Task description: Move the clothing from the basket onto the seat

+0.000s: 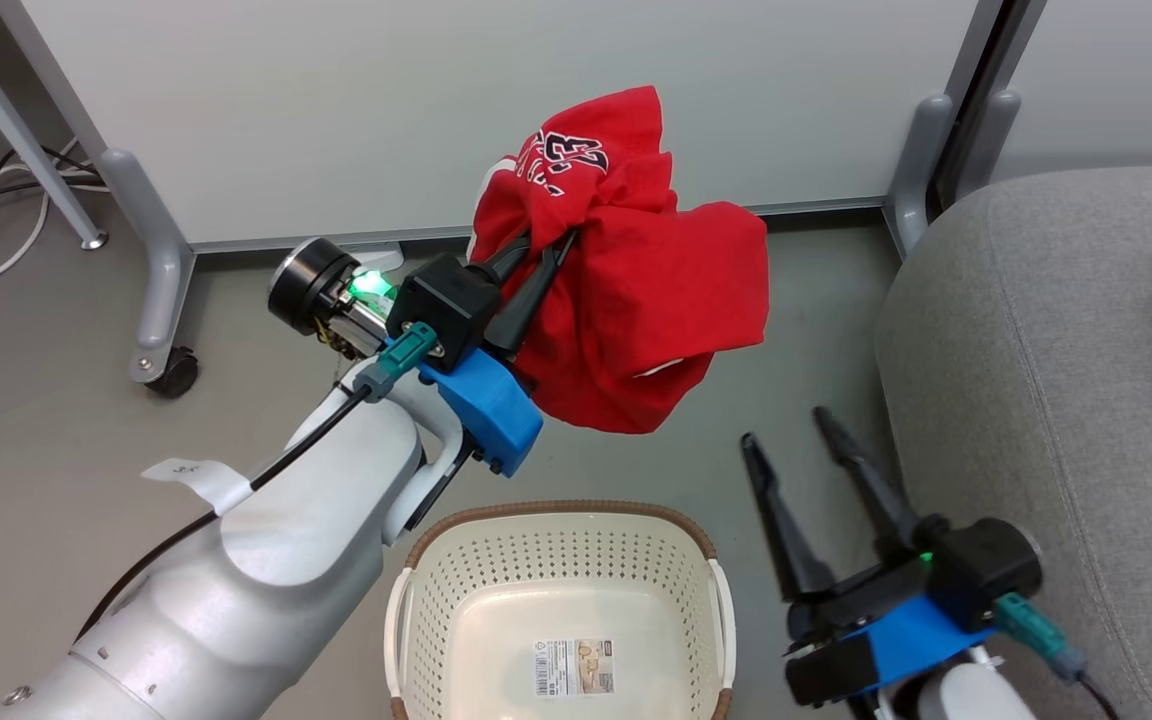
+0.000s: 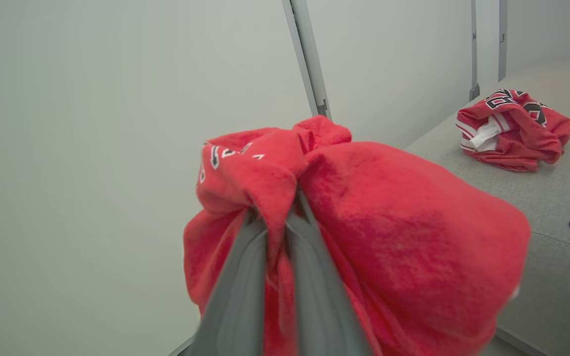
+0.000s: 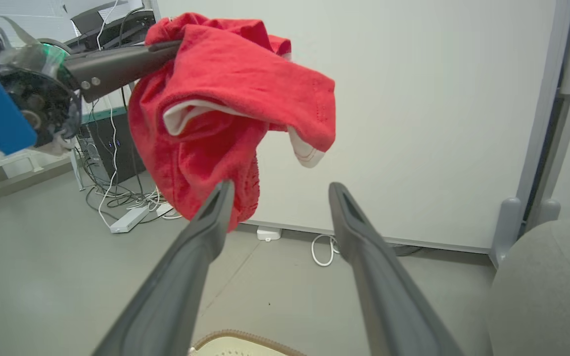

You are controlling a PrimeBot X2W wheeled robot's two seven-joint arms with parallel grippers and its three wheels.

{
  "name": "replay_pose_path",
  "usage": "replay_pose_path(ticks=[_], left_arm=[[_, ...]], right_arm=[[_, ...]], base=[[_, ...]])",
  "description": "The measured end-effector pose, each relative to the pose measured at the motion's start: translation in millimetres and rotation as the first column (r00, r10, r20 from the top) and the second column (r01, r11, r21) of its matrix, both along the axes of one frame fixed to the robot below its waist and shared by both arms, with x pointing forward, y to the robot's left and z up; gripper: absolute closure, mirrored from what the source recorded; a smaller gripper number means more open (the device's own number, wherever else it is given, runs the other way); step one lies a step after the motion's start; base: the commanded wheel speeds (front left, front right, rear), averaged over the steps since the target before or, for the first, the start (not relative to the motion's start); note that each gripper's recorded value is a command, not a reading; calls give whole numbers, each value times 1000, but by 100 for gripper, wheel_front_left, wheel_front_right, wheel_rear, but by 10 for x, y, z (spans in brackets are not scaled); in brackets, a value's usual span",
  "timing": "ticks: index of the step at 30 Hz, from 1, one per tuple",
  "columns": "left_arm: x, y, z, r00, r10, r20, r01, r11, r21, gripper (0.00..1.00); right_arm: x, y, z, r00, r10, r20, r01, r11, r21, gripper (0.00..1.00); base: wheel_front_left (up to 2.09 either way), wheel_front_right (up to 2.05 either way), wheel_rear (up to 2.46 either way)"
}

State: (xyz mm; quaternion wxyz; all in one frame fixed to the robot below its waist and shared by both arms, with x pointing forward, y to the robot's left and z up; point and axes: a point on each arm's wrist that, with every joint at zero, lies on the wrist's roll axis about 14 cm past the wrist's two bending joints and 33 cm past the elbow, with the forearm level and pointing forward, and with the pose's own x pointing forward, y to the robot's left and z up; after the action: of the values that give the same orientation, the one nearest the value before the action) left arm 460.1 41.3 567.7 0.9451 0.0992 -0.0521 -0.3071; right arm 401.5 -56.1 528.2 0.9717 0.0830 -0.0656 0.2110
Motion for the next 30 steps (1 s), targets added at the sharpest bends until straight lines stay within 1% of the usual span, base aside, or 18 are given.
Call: replay_pose_path(ticks=[7,12,20,30], left_arm=[[-4,-33,-5,1000,-6,1,6,1000,-10,100],[0,-66,-14,1000,-12,-1,12,1000,-14,100],[4,-77,-49,1000,-13,-3,13,1000,-17,100],[23,-111,-99,1000,-22,-13,22,1000,-15,100]], right_arm=[[-57,440,-54,990,138,-26,-138,990,17,0],[9,627,-21,981,195,-14,-195,981,1,0],[212,737,105,975,221,19,-221,975,-6,0],[407,736,246,976,209,56,-210,978,13,0]], base=[[0,0,0],[0,0,0],[0,0,0],[0,0,0]])
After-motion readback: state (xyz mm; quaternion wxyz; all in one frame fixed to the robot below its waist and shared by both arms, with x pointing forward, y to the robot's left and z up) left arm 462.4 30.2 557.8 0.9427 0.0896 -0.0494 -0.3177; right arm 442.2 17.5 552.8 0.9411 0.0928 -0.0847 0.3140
